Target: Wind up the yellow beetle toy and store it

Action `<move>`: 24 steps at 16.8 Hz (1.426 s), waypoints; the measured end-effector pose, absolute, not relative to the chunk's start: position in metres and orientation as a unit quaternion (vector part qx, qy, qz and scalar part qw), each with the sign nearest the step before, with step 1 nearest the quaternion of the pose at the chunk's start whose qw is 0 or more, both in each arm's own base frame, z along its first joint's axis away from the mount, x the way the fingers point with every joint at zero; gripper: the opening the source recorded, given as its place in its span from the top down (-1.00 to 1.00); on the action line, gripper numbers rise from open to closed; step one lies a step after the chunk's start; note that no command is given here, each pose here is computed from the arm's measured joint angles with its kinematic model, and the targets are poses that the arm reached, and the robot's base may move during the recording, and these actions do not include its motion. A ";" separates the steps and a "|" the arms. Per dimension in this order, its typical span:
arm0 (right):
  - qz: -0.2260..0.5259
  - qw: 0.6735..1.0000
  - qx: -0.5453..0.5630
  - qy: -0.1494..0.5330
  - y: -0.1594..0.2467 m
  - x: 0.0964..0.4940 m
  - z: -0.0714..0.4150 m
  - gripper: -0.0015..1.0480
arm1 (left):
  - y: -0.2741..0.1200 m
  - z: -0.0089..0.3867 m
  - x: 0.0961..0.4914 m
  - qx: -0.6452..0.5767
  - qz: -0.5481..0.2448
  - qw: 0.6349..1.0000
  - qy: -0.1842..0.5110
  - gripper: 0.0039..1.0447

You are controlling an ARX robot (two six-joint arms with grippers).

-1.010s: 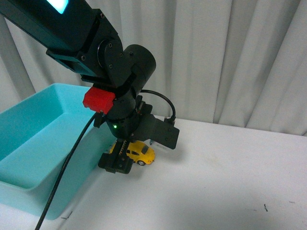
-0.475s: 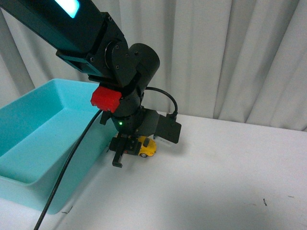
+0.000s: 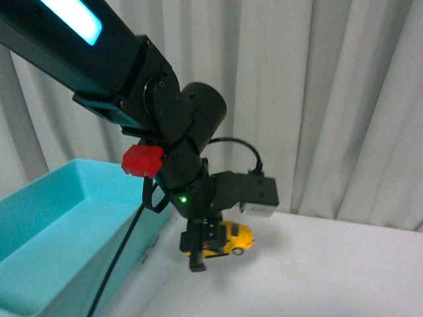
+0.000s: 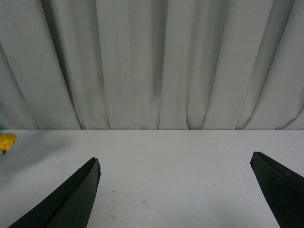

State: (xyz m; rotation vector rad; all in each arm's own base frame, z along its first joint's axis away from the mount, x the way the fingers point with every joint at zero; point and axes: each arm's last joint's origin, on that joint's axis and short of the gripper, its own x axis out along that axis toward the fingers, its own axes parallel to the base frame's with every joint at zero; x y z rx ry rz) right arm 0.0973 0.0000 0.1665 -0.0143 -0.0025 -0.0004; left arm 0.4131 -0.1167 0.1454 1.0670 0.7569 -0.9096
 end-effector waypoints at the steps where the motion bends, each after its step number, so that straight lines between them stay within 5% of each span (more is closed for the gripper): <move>1: 0.000 1.000 -0.007 -0.001 0.000 0.097 0.167 -0.87 | -0.117 0.177 0.410 0.446 -0.408 0.739 0.297 0.23; 5: 0.000 1.000 -0.007 -0.002 0.000 0.097 0.167 -0.87 | -0.061 0.281 0.398 0.317 -0.310 0.881 0.166 0.23; 9: 0.000 1.000 -0.007 -0.001 0.000 0.097 0.167 -0.87 | 0.007 0.270 0.387 0.196 -0.159 0.946 0.201 0.23; 15: 0.000 1.000 -0.007 -0.001 0.000 0.097 0.167 -0.87 | 0.056 0.182 0.377 0.152 0.013 0.921 0.358 0.23; 24: 0.000 1.000 -0.007 -0.001 0.000 0.097 0.167 -0.87 | 0.074 0.102 0.384 0.166 0.076 0.867 0.464 0.23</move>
